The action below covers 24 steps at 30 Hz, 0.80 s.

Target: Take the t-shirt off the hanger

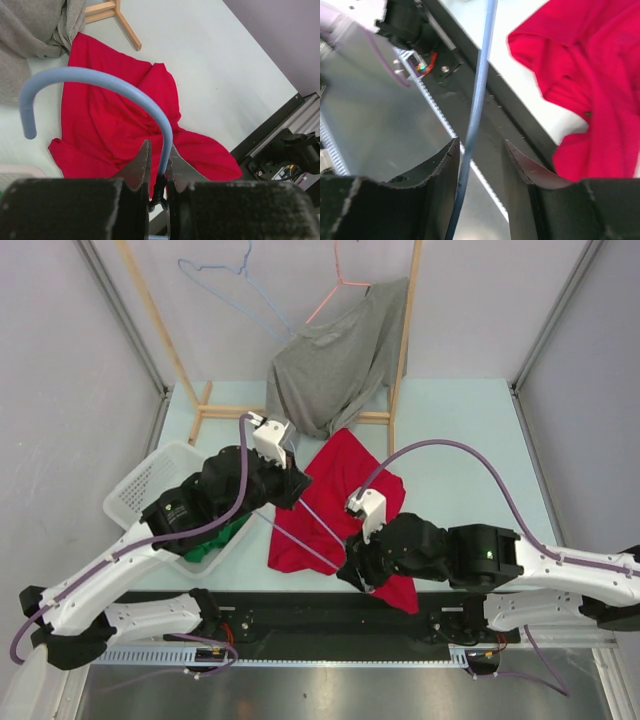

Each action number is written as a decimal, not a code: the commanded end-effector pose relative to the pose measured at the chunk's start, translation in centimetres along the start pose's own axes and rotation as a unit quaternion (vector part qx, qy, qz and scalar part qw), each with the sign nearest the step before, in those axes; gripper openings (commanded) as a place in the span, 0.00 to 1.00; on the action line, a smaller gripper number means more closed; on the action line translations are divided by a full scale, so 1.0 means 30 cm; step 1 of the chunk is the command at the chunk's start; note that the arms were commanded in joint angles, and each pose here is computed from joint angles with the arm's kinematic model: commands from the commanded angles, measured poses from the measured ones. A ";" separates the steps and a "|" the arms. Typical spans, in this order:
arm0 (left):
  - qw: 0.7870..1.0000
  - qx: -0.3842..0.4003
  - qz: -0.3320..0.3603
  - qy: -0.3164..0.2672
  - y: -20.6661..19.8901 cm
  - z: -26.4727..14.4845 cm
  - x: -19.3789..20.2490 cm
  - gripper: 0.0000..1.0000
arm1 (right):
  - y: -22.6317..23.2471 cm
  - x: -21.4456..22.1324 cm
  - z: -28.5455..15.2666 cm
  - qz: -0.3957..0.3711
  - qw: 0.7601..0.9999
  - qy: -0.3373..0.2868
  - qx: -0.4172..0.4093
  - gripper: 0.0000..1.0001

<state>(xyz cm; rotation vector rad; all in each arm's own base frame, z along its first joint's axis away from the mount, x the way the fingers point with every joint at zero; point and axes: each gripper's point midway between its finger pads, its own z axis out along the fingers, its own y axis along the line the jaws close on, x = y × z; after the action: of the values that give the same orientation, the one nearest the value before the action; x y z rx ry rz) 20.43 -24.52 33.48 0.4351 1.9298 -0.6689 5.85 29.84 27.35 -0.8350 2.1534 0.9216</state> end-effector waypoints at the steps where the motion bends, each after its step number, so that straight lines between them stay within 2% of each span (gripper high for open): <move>1: 1.000 -0.003 -0.002 -0.020 0.012 -0.035 -0.029 0.17 | -0.113 -0.065 -0.081 0.007 0.993 -0.066 0.100 0.00; 2: 1.000 -0.008 -0.004 -0.025 0.021 -0.044 -0.032 0.30 | -0.120 -0.070 -0.091 0.012 0.992 -0.075 0.103 0.00; 3: 0.999 -0.017 -0.006 -0.028 0.033 -0.049 -0.034 0.52 | -0.131 -0.060 -0.094 0.015 0.991 -0.077 0.107 0.00; 5: 0.998 -0.027 -0.016 -0.050 0.054 -0.083 -0.052 0.64 | -0.149 -0.070 -0.139 0.028 0.989 -0.098 0.105 0.00; 6: 0.997 -0.031 -0.022 -0.060 0.062 -0.098 -0.061 0.81 | -0.161 -0.062 -0.147 0.038 0.988 -0.101 0.107 0.00; 8: 0.995 -0.037 -0.037 -0.088 0.083 -0.146 -0.081 0.96 | -0.189 -0.058 -0.192 0.053 0.986 -0.115 0.112 0.00; 9: 0.993 -0.034 -0.043 -0.104 0.084 -0.163 -0.099 0.99 | -0.197 -0.054 -0.205 0.064 0.984 -0.119 0.113 0.00; 14: 0.988 -0.010 -0.061 -0.142 0.086 -0.216 -0.096 1.00 | -0.284 -0.005 -0.275 0.099 0.976 -0.123 0.151 0.00; 19: 0.990 0.002 -0.077 -0.119 0.077 -0.183 -0.026 0.99 | -0.335 0.014 -0.307 0.119 0.968 -0.131 0.179 0.00; 24: 0.991 0.026 -0.092 -0.089 0.050 -0.150 0.047 0.98 | -0.351 -0.047 -0.323 0.109 0.960 -0.166 0.197 0.00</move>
<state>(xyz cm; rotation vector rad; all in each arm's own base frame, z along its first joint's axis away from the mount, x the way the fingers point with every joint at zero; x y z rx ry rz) 18.03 -19.17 34.17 0.2236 1.7779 -0.7627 9.83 17.44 28.23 -0.3315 2.1280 0.6900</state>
